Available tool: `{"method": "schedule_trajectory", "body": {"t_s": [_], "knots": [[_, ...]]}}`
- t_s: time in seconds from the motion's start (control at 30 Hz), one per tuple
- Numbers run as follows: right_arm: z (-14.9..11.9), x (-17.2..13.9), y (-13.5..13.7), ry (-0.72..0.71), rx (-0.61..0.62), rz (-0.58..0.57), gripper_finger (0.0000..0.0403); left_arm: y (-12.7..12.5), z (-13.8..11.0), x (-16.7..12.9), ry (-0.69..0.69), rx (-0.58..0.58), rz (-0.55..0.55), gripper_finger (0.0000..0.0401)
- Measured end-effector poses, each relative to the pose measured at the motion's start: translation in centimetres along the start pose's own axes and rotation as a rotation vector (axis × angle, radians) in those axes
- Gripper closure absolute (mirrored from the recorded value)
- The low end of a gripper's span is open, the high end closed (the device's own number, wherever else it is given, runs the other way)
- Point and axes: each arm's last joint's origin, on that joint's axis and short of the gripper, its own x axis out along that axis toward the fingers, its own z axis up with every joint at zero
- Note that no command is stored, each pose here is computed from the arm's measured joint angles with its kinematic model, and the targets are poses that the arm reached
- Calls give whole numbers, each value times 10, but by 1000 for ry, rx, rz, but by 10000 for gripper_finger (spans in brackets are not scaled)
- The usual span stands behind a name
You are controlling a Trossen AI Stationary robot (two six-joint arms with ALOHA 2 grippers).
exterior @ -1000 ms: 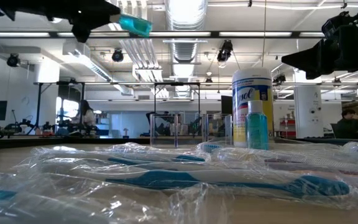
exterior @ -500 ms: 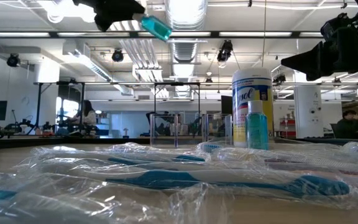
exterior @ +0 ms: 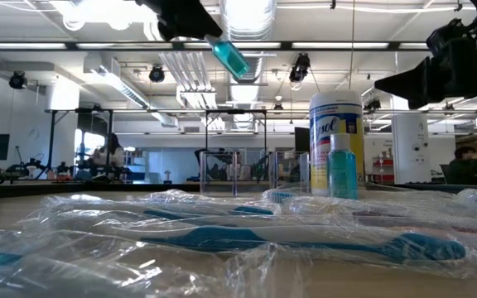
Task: Pick & Place toothbrushing station
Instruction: Put the blue mouthwash into the transparent organizer
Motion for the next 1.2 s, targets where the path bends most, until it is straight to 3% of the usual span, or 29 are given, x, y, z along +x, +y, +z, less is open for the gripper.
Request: {"method": "schedule_trajectory", "body": {"t_s": [0.53,1.2], "knots": [[-1,0,0,14,25,1,394,2,28,54,251,111,18,302],[-1,0,0,14,28,1,394,5,-2,118,453,101,-10,302]]}}
